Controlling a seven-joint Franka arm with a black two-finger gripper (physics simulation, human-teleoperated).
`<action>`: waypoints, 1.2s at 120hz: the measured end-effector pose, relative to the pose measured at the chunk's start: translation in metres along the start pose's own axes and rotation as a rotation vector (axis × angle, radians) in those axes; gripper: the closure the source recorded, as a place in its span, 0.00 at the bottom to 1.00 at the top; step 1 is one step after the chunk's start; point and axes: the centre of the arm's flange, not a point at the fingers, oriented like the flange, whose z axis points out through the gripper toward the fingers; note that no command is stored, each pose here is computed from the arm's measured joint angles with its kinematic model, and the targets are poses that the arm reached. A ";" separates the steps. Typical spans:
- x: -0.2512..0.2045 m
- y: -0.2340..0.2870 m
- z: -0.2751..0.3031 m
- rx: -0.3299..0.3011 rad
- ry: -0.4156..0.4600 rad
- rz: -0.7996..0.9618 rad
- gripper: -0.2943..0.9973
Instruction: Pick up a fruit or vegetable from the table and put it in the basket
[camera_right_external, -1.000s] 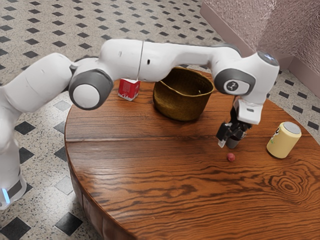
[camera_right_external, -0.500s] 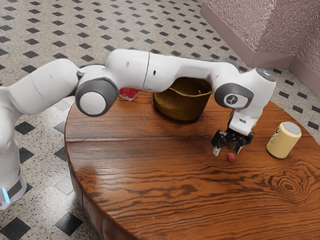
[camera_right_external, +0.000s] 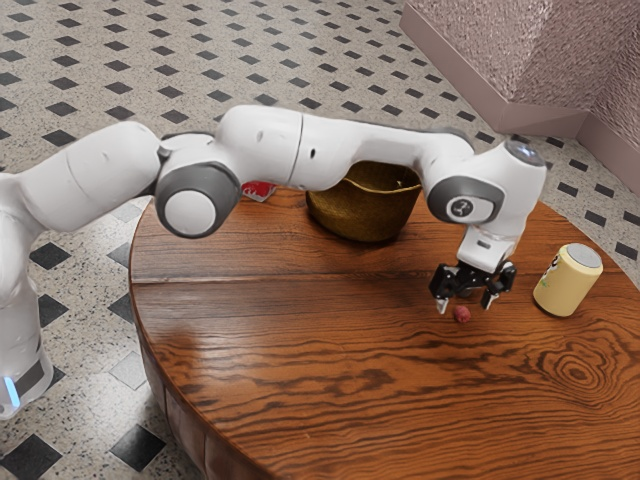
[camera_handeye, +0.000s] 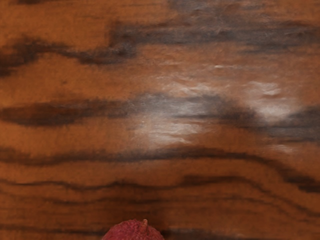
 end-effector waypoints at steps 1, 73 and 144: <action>0.000 0.000 0.000 0.001 0.000 0.001 0.23; -0.003 -0.006 0.021 0.018 -0.011 0.054 0.23; -0.002 -0.001 0.026 -0.027 -0.018 0.077 0.30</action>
